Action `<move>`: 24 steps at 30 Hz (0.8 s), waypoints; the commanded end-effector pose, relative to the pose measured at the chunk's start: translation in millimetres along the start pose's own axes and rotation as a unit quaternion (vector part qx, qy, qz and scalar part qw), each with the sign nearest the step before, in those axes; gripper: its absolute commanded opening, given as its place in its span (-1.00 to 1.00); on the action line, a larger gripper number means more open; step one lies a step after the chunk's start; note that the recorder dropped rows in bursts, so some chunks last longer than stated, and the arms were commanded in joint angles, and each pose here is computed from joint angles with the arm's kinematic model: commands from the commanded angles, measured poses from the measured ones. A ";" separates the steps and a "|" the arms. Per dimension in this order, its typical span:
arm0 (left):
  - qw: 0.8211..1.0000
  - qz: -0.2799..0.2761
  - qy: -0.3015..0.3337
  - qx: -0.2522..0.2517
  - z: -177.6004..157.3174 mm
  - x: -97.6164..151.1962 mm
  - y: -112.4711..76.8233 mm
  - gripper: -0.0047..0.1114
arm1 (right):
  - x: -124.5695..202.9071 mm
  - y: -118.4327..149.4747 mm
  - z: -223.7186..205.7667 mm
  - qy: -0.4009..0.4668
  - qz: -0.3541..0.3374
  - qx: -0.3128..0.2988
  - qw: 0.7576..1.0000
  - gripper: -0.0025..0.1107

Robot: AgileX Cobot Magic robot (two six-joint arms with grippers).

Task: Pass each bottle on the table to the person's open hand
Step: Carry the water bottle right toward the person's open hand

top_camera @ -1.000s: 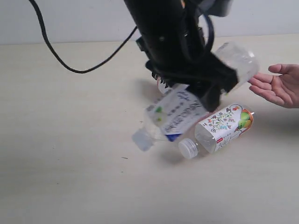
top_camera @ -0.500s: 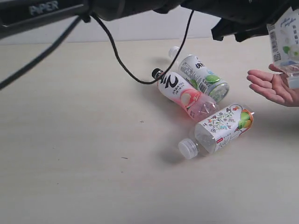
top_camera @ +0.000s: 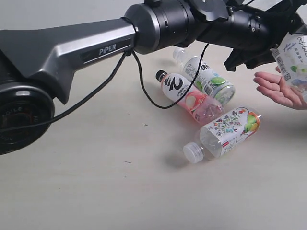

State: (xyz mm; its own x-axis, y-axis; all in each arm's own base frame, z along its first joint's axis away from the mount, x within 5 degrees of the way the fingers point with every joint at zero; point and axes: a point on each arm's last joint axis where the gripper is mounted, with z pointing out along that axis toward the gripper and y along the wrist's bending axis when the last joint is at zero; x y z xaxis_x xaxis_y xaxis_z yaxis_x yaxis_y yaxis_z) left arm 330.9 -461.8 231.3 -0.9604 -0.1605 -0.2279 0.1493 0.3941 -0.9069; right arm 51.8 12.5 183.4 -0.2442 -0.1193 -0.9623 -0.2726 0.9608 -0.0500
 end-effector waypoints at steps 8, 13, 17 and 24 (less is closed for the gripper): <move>1.000 -0.026 0.000 -0.016 17.2 0.0 30.2 -0.92 | 0.2 -0.3 -0.2 -0.004 -0.002 0.003 1.000 -0.96; 1.000 -0.024 -0.011 -0.017 18.8 -1.6 33.0 -0.92 | 0.2 -0.3 -0.2 -0.004 -0.002 0.003 1.000 -0.96; 1.000 -0.008 -0.016 -0.018 19.1 -2.4 33.8 -0.92 | 0.2 -0.3 -0.2 -0.004 -0.002 0.003 1.000 -0.96; 1.000 0.012 0.003 -0.021 17.9 -1.5 35.5 -0.92 | 0.2 -0.3 -0.2 -0.004 -0.002 0.003 1.000 -0.96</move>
State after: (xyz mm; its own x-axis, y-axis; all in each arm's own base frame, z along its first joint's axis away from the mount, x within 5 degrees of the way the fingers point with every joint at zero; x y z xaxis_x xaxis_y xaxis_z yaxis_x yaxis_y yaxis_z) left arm 341.8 -464.4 191.0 -0.9592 -0.1748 -0.2222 0.1276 0.4337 -0.8920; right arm 51.8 12.5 183.4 -0.2442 -0.1193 -0.9623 -0.2726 0.9608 -0.0500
